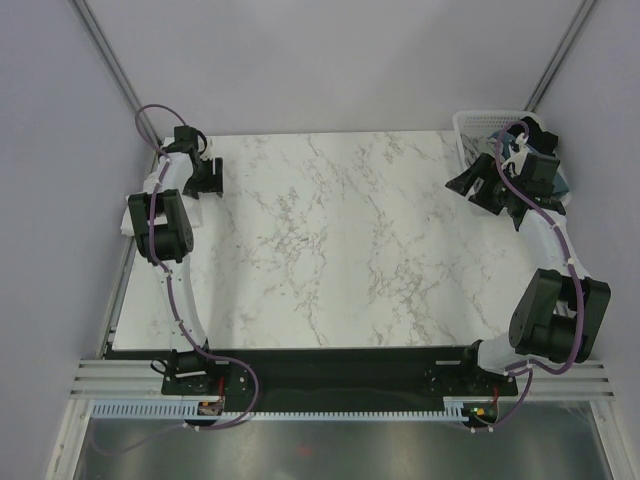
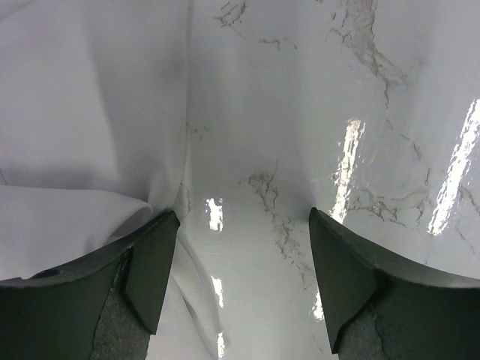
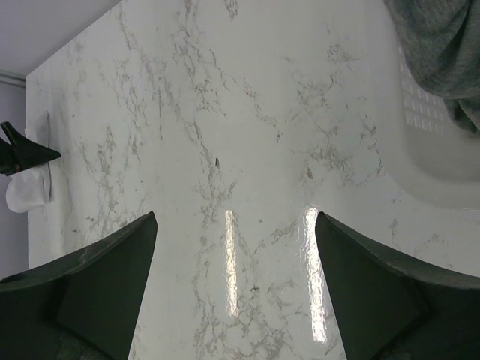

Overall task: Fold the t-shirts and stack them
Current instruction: Neatly place the folded tshirt to the corner

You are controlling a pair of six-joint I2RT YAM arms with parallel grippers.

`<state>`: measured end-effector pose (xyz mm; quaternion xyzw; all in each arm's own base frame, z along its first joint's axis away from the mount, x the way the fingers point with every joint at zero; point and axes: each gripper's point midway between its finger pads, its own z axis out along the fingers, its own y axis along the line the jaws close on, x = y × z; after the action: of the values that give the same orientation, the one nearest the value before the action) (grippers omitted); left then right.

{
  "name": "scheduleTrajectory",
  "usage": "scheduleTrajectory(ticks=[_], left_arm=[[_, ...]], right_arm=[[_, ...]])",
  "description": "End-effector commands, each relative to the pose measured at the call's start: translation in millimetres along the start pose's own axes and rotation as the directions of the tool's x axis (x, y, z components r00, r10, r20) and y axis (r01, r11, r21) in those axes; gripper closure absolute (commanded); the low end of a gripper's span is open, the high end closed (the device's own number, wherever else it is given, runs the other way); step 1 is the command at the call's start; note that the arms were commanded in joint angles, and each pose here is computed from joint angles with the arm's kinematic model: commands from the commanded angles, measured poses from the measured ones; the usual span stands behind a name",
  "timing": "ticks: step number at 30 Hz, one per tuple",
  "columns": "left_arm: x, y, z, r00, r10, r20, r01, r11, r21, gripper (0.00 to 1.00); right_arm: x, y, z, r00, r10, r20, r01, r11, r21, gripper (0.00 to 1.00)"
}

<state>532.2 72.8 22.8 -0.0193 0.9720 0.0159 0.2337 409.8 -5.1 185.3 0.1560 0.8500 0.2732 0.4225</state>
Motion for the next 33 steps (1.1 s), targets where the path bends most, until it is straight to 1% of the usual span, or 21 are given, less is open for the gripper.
scheduleTrajectory(ticks=[1,3,7,12,14,16,17,18,19,20,22,23,24,25,26,27,28,29,30,31,33], left_arm=[[4.0,25.1,2.9,0.999,0.039,-0.022,-0.04,0.996,-0.079,0.21],[1.2,18.8,-1.5,0.998,0.054,-0.014,-0.055,0.998,-0.04,0.22],[-22.6,-17.1,-35.3,0.994,0.073,0.086,-0.084,0.989,0.123,0.23],[-78.9,-80.2,-129.1,0.949,0.062,0.309,-0.154,0.947,0.282,0.21],[-96.5,-111.8,-175.1,0.921,0.038,0.388,-0.187,0.917,0.353,0.2],[-102.9,-131.0,-204.4,0.907,0.007,0.422,-0.196,0.892,0.408,0.19],[-105.1,-136.4,-216.3,0.904,-0.022,0.427,-0.179,0.888,0.424,0.19],[-104.3,-153.8,-237.3,0.89,-0.011,0.456,-0.213,0.874,0.436,0.19],[-103.2,-157.0,-245.0,0.886,-0.012,0.463,-0.213,0.877,0.431,0.19],[-100.2,-164.9,-251.8,0.883,-0.003,0.47,-0.225,0.875,0.429,0.19],[-91.8,-163.8,-267.2,0.875,0.0,0.484,-0.221,0.889,0.401,0.14],[-88.2,-164.5,-273.5,0.871,-0.002,0.49,-0.22,0.893,0.393,0.08],[-76.4,-163.4,-266.2,0.885,-0.002,0.465,-0.202,0.9,0.387,0.01],[-75.9,-161.0,-283.9,0.864,-0.006,0.504,-0.209,0.906,0.369,0.0],[-69.5,-162.5,-285.5,0.864,0.0,0.504,-0.211,0.908,0.363,0.0],[-57.2,-161.5,-277.9,0.876,0.007,0.482,-0.203,0.912,0.356,0.0],[-53.3,-159.5,-291.2,0.863,0.011,0.505,-0.21,0.917,0.339,0.0],[-44.0,-162.2,-285.9,0.87,0.024,0.492,-0.214,0.918,0.333,0.0],[-41.6,-162.4,-290.2,0.866,0.029,0.5,-0.219,0.92,0.325,0.0],[-39.5,-160.5,-296.9,0.856,0.044,0.516,-0.234,0.922,0.309,0.0],[-36.1,-161.9,-304.2,0.848,0.054,0.527,-0.248,0.92,0.305,0.0]], right_arm=[[-7.8,6.8,-5.9,0.999,-0.012,0.033,0.013,1.0,-0.029,0.05],[-6.1,5.2,-5.6,1.0,-0.008,0.03,0.009,1.0,-0.026,0.05],[-10.3,4.7,-7.7,0.999,-0.014,0.042,0.015,1.0,-0.023,0.05],[-24.6,-1.3,-15.3,0.997,-0.028,0.072,0.028,1.0,0.002,0.05],[-26.8,-21.1,-18.9,0.997,0.025,0.079,-0.029,0.998,0.049,0.03],[-20.4,-45.4,-21.9,0.992,0.108,0.069,-0.115,0.988,0.103,0.02],[-23.5,-70.2,-30.1,0.989,0.118,0.092,-0.134,0.973,0.189,0.02],[-13.0,-84.3,-36.9,0.989,0.135,0.058,-0.146,0.957,0.251,0.02],[-7.2,-101.4,-42.6,0.998,0.07,0.01,-0.07,0.95,0.303,0.02],[-21.5,-115.3,-53.7,1.0,0.021,0.005,-0.021,0.915,0.402,0.02],[6.8,-145.8,-68.8,0.981,0.087,-0.174,0.024,0.834,0.551,0.02],[-12.9,-160.1,-86.4,0.984,0.073,-0.161,0.052,0.747,0.662,0.02],[-4.7,-166.7,-98.5,0.973,0.11,-0.202,0.069,0.699,0.712,0.02],[-6.5,-170.2,-103.7,0.97,0.11,-0.216,0.086,0.675,0.733,0.02],[-11.4,-168.9,-109.3,0.968,0.074,-0.242,0.13,0.674,0.727,0.02],[-10.3,-160.9,-108.2,0.966,0.057,-0.251,0.138,0.706,0.695,0.02],[-16.3,-148.9,-114.5,0.975,0.021,-0.222,0.139,0.722,0.678,0.02],[-11.7,-140.3,-114.5,0.978,0.017,-0.21,0.127,0.748,0.651,0.02],[-15.2,-125.7,-110.0,0.984,-0.005,-0.179,0.113,0.795,0.596,0.02],[-22.1,-107.5,-118.6,0.991,-0.041,-0.128,0.107,0.817,0.567,0.02],[-26.4,-92.1,-122.2,0.999,-0.027,-0.038,0.044,0.839,0.543,0.02]])
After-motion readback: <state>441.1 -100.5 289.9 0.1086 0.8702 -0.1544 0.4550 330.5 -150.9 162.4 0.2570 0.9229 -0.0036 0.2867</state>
